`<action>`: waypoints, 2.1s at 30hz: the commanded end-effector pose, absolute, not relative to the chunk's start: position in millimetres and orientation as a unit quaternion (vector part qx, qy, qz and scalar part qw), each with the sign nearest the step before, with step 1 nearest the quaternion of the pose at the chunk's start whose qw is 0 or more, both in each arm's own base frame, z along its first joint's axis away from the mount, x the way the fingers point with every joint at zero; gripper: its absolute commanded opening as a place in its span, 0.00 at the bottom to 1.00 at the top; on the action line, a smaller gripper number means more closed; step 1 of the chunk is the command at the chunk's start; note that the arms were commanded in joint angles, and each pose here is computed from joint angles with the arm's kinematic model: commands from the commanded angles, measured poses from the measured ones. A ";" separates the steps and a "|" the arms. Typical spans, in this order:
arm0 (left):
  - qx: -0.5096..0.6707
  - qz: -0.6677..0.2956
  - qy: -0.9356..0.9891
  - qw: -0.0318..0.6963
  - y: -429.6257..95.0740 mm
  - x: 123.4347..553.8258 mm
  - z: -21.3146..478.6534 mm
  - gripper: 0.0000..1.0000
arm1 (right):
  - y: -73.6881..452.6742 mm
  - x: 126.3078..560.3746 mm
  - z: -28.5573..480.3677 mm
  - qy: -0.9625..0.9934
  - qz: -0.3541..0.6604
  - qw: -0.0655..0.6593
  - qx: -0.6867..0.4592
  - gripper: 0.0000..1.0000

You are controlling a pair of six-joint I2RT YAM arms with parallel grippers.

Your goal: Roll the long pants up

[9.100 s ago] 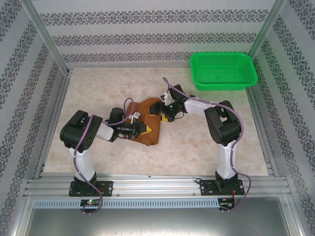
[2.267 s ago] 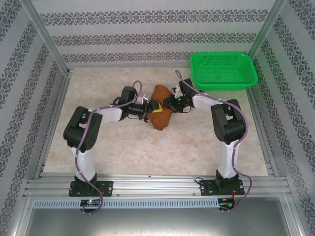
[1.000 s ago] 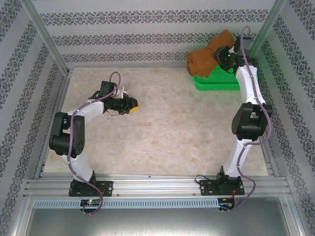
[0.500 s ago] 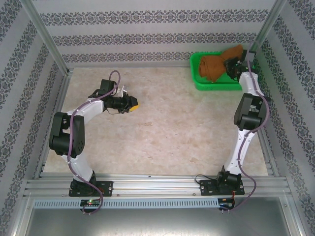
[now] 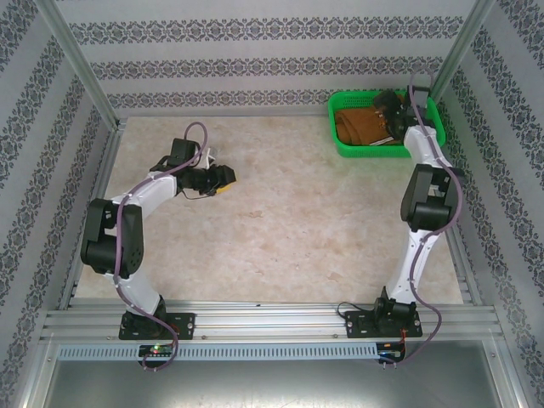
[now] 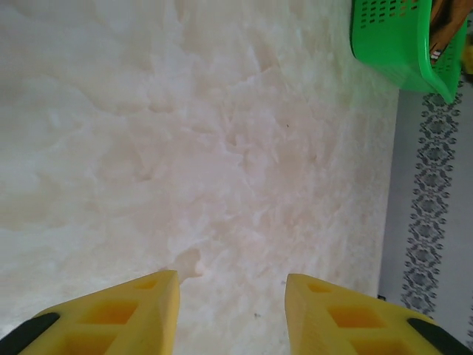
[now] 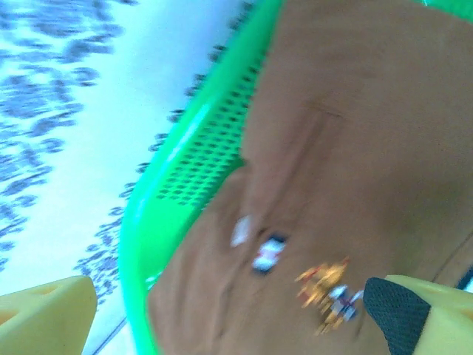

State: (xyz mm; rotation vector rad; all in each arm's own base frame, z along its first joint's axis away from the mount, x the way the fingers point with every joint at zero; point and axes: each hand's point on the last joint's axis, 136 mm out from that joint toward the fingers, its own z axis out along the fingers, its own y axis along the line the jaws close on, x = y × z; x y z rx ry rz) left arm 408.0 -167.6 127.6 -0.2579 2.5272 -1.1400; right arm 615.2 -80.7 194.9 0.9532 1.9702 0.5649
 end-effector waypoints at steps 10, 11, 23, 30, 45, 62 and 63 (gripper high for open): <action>-0.141 -0.119 0.901 0.392 -60.1 441.5 198.9 0.43 | 23.3 475.0 321.3 0.835 0.096 0.526 0.134 0.98; -0.159 -0.079 0.890 0.420 -42.1 440.4 207.3 0.42 | 30.6 466.2 318.0 0.838 0.085 0.525 0.118 0.98; -0.139 0.160 0.801 0.561 46.1 395.5 176.9 0.55 | 65.5 405.0 228.8 0.848 -0.009 0.529 0.019 0.98; -0.109 0.135 0.801 0.573 40.8 392.0 149.6 1.00 | 58.9 391.7 188.3 0.857 -0.043 0.513 0.003 0.98; -0.022 0.073 0.818 0.571 9.1 388.3 101.7 1.00 | 65.1 400.4 163.2 0.817 -0.054 0.572 -0.058 0.98; 0.006 0.011 0.829 0.559 1.4 397.2 84.3 1.00 | 3.0 366.1 135.3 0.794 -0.119 0.595 0.027 0.96; 0.002 0.015 0.828 0.560 2.6 396.5 84.4 1.00 | 3.1 365.8 135.3 0.789 -0.101 0.606 0.021 0.95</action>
